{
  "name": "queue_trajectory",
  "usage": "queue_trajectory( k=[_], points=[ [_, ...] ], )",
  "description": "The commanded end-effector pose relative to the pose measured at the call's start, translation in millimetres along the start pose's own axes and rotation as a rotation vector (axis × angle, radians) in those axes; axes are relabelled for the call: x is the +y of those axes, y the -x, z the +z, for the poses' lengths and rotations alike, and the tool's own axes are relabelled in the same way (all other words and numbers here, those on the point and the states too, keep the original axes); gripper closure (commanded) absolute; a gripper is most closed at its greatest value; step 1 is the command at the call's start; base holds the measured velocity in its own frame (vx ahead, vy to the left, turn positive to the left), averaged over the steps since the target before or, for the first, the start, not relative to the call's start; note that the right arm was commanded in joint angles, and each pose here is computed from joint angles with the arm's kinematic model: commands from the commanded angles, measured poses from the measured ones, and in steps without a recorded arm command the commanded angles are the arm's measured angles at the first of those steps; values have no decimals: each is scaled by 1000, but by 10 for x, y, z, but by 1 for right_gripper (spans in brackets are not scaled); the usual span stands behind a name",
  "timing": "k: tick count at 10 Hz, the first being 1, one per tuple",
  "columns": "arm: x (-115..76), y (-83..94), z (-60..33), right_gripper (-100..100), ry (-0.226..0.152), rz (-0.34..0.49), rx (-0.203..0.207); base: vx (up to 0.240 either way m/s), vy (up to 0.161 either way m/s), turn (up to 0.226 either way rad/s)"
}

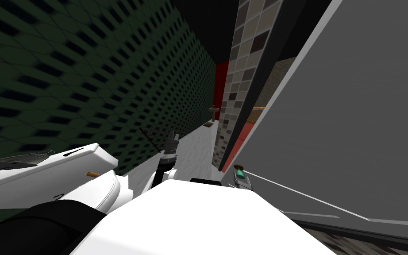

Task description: Push the door open

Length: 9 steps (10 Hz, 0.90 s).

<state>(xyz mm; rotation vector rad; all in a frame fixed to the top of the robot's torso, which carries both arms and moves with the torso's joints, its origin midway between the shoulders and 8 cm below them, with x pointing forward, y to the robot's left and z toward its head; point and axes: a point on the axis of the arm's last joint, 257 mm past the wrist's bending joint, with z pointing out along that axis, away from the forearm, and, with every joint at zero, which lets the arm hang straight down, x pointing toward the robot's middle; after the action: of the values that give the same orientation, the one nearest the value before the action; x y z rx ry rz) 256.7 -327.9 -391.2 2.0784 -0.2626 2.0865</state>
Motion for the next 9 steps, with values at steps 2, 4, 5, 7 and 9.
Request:
queue_trajectory(
  k=[2,4,5,7,9],
  points=[
    [0,0,0,100,0,0,0,3,-4,7],
    [0,0,0,100,0,0,0,-1,5,-2],
    [0,0,0,100,0,0,0,0,0,0],
    [0,0,0,100,0,0,0,0,0,0],
    [-91,-11,94,100,-2,0,13,-145,-60,144]
  ],
)
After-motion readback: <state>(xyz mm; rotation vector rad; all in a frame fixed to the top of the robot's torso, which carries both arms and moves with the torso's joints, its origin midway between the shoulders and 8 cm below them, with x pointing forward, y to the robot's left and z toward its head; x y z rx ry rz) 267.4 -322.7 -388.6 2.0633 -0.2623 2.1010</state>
